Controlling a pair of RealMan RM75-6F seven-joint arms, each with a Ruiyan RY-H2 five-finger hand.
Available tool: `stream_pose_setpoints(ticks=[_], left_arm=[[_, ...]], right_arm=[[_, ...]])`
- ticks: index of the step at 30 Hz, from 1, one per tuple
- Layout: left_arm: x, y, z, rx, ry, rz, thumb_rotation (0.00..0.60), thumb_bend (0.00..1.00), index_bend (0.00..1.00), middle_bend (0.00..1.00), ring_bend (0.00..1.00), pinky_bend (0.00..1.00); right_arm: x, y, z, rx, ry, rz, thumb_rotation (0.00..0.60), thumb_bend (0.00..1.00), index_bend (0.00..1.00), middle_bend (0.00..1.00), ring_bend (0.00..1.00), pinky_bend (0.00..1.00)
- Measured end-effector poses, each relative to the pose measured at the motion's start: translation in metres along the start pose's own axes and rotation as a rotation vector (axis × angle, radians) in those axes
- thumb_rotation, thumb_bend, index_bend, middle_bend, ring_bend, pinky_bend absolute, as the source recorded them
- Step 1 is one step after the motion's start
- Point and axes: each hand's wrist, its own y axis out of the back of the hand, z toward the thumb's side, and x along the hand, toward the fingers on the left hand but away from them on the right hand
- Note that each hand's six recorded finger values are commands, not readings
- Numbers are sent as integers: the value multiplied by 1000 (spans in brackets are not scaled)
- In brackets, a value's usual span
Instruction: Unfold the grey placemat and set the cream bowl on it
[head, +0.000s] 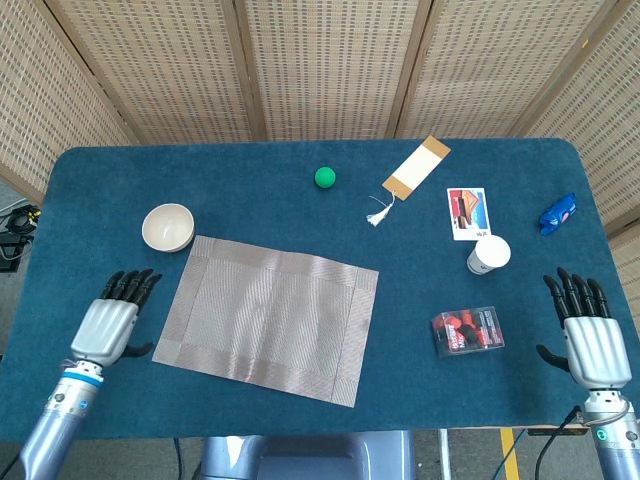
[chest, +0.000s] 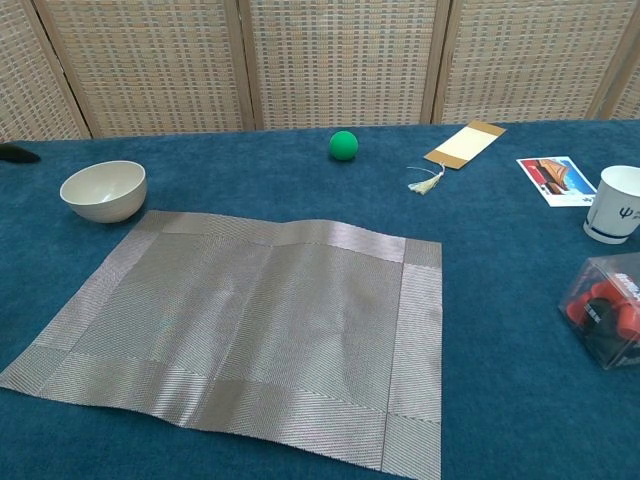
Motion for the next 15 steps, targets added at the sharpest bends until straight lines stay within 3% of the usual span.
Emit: stream_pose_setpoints(ticks=[6,11,15], left_arm=[[-11,50,-25,-101,19,195,600,0,0,0,0,0],[-11,56,-37,-117,49,221,600,0,0,0,0,0],[-8,56,-39,-124,47,212,600,0,0,0,0,0]], right_arm=[[-2,-7,19,22,115,27,600,0,46,0,0,0],[-4,-13,55,49,315,67,600,0,83,0,0,0],[-14,-21,108,54,559,137,600,0,112,0,0,0]])
